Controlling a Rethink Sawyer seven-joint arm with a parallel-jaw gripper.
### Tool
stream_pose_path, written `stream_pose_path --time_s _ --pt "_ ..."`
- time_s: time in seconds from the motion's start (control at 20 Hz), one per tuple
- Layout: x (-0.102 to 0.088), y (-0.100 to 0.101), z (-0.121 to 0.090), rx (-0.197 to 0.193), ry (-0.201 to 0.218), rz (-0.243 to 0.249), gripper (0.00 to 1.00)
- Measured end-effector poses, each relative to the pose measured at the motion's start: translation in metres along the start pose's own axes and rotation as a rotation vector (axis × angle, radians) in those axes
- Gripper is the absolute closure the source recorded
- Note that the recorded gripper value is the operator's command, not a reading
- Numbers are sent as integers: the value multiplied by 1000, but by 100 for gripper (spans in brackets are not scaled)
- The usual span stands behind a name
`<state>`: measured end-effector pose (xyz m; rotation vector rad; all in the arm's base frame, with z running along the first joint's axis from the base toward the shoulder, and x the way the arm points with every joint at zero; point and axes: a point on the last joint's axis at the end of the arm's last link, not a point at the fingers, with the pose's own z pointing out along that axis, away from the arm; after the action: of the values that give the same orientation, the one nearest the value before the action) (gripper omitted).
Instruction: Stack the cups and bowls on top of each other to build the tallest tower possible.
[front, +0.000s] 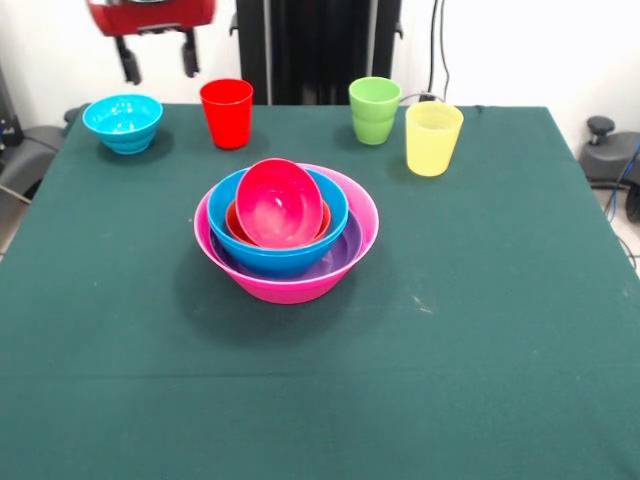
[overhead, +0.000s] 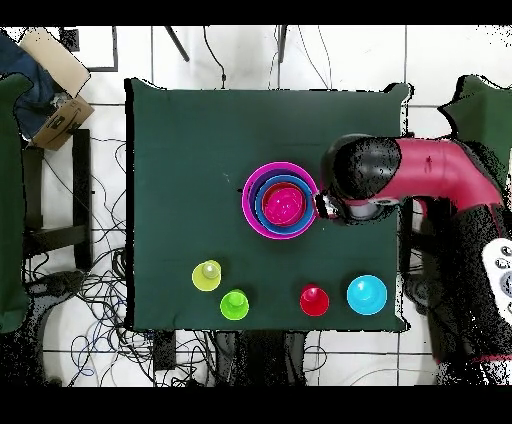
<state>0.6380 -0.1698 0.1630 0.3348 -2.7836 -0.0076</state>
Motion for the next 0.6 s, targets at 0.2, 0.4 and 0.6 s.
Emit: stream_pose_path --time_s 0.2,0.4,0.6 --pt "23 -32 8 -25 -36 29 0" --pt "57 -71 22 -40 -71 60 0" --pt "82 -92 32 -48 -72 70 0"
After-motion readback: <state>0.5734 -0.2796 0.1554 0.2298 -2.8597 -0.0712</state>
